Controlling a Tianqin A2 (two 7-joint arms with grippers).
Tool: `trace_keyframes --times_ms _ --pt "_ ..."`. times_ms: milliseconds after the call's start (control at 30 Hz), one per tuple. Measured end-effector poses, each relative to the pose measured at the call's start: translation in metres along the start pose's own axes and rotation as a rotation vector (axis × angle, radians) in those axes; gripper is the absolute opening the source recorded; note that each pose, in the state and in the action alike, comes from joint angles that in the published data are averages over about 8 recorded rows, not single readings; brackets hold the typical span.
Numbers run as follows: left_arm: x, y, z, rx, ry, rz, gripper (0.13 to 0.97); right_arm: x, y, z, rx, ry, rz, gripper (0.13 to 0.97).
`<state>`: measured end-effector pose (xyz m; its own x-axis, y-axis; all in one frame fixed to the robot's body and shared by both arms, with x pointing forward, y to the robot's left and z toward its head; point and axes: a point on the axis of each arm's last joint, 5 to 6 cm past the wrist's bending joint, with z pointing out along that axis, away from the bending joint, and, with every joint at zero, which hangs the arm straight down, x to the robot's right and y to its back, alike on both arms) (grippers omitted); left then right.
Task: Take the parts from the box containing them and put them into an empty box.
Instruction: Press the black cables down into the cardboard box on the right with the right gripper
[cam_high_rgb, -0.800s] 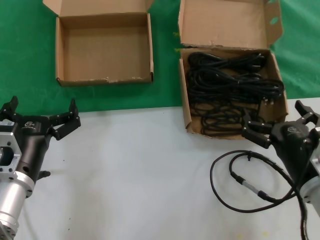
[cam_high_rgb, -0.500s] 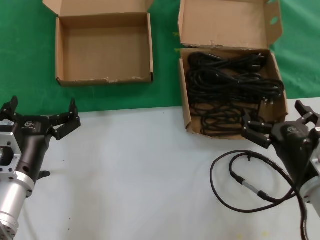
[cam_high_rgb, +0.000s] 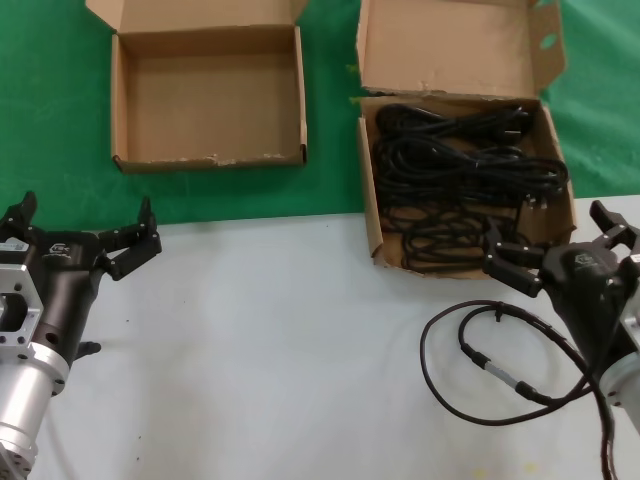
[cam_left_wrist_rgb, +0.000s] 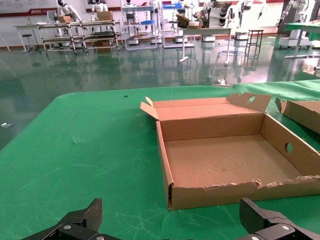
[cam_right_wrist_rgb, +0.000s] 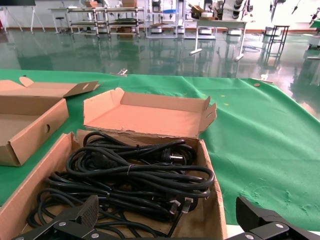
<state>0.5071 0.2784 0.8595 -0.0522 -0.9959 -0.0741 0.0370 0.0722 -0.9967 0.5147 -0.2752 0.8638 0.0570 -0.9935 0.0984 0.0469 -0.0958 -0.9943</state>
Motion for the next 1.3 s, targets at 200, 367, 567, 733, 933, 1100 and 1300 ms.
trace_keyframes --times_ms 200,367,567,733,933,1100,1300 --pt "0.0000 0.0000 0.000 0.000 0.000 0.000 0.955 0.000 0.000 0.000 0.000 0.000 0.000 0.966" --pt "0.0000 0.0000 0.000 0.000 0.000 0.000 0.911 0.001 -0.002 -0.001 0.005 -0.008 -0.017 0.966" --pt "0.0000 0.0000 0.000 0.000 0.000 0.000 0.884 0.009 -0.013 -0.006 0.031 -0.058 -0.117 0.966" --pt "0.0000 0.0000 0.000 0.000 0.000 0.000 0.816 0.021 -0.032 -0.007 0.064 -0.149 -0.285 0.966" --pt "0.0000 0.0000 0.000 0.000 0.000 0.000 0.723 0.038 -0.058 0.001 0.088 -0.306 -0.582 0.966" --pt "0.0000 0.0000 0.000 0.000 0.000 0.000 0.598 0.052 -0.082 0.016 0.076 -0.427 -0.805 0.966" --pt "0.0000 0.0000 0.000 0.000 0.000 0.000 0.474 0.061 -0.108 0.039 0.029 -0.534 -1.012 0.966"
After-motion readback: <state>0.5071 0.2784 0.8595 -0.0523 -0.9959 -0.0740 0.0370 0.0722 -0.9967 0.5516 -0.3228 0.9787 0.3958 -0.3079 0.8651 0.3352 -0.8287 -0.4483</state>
